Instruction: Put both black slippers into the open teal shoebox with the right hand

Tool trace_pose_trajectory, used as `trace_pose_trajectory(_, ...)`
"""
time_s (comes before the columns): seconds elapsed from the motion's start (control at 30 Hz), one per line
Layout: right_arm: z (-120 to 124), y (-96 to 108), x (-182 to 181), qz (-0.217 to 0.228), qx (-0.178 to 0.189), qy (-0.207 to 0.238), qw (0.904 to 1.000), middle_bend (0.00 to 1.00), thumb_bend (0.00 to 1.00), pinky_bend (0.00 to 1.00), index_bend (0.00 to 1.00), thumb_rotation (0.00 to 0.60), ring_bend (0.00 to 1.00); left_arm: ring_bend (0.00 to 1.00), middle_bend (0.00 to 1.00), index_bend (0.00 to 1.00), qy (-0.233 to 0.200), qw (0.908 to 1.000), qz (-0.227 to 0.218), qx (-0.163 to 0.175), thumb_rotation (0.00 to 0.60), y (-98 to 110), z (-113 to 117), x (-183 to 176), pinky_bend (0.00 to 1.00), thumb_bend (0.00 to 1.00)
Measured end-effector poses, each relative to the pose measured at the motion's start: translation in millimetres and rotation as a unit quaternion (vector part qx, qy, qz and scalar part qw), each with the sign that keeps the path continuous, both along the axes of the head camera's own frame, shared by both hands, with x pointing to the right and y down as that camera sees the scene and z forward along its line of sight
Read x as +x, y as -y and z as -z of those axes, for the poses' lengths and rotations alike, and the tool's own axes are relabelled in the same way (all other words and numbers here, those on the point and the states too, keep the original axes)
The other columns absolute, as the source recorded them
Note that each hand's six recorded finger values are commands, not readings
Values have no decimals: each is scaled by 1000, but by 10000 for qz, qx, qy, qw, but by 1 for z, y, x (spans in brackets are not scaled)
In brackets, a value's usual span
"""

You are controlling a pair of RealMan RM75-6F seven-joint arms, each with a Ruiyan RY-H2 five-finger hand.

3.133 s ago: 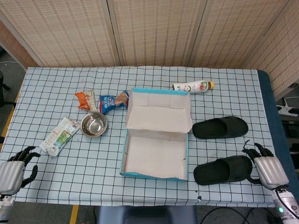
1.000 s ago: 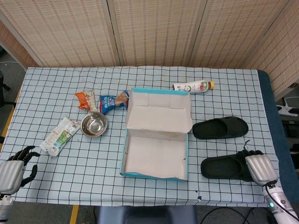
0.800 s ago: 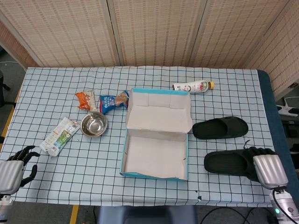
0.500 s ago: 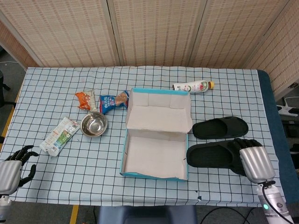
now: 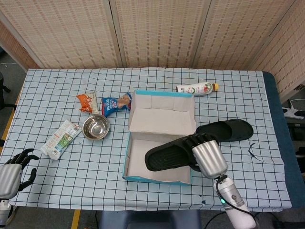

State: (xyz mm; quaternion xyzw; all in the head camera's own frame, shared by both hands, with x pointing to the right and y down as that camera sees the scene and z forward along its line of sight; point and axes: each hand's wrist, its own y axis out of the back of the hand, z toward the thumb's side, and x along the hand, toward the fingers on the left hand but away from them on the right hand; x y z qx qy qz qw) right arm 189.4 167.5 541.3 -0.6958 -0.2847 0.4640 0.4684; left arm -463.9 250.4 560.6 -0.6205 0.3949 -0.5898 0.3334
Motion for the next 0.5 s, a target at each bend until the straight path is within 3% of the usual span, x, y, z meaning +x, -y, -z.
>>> trace_pose_trajectory(0.2,-18,-2,-31,829,253,-367,9956,693,119,490,738,600,546,247,162,357,-12,10000,26,25,600,1,1,-2,424,510)
trace_pose_trajectory(0.5,-40,3,-39,775,-3,-775,9940,725,243,533,772,600,580,246,162,358,-9,10000,30,3,600,1,0,-1,424,509)
